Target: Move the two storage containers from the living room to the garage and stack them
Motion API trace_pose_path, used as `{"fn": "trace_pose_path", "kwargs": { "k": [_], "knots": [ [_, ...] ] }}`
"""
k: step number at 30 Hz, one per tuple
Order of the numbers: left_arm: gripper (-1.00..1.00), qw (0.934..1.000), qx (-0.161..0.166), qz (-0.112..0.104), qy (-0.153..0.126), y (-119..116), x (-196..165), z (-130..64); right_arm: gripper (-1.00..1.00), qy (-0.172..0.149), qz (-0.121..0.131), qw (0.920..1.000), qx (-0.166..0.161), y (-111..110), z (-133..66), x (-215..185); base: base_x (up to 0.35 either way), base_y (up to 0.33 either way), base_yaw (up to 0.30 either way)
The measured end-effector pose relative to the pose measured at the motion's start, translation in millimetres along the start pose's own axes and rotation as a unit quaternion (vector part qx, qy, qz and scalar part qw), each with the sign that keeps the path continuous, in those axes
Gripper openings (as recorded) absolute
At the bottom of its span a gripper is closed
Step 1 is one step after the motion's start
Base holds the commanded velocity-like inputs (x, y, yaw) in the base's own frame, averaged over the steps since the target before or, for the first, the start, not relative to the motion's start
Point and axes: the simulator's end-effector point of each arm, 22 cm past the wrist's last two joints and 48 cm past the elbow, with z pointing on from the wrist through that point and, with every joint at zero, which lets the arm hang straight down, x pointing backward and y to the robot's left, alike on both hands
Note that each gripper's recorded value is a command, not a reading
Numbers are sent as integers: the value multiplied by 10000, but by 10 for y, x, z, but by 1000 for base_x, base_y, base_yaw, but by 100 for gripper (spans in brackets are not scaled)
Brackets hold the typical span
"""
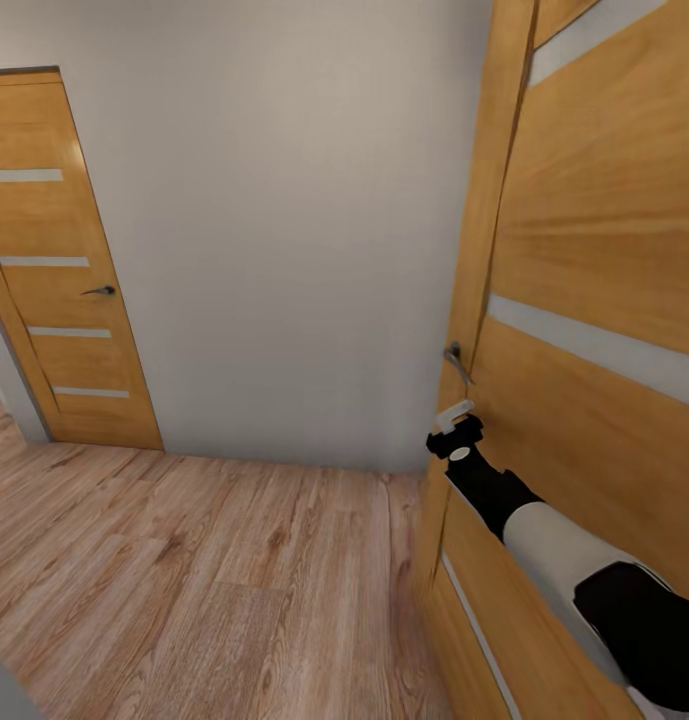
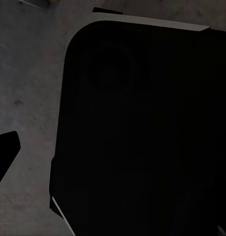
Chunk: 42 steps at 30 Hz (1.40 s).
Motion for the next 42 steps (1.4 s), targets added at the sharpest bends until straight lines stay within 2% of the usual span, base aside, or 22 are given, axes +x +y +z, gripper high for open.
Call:
{"fn": "trace_pose_path", "kwargs": {
  "k": [9,14,21,27,30,39,41,42],
  "knots": [
    [100,10000,0,0,0,0,0,0,100,149,-64,9995,269,-441,69,269,0,0,0],
    [100,10000,0,0,0,0,0,0,100,235,162,9980,572,-874,104,471,0,0,0],
    [100,10000,0,0,0,0,0,0,100,305,259,9963,763,-1166,111,619,0,0,0],
    [100,10000,0,0,0,0,0,0,100,326,242,9958,817,-1272,112,674,0,0,0],
    [100,10000,0,0,1,0,1,0,100,362,232,9950,905,-1432,108,762,0,0,0],
    [100,10000,-1,0,2,1,5,0,100,312,212,9949,932,-1442,106,745,0,0,0],
    [100,10000,0,0,0,0,2,0,100,291,237,9949,932,-1443,107,740,0,0,0],
    [100,10000,0,0,0,0,2,0,100,226,354,9947,943,-1442,111,730,0,0,0]
  ]
}}
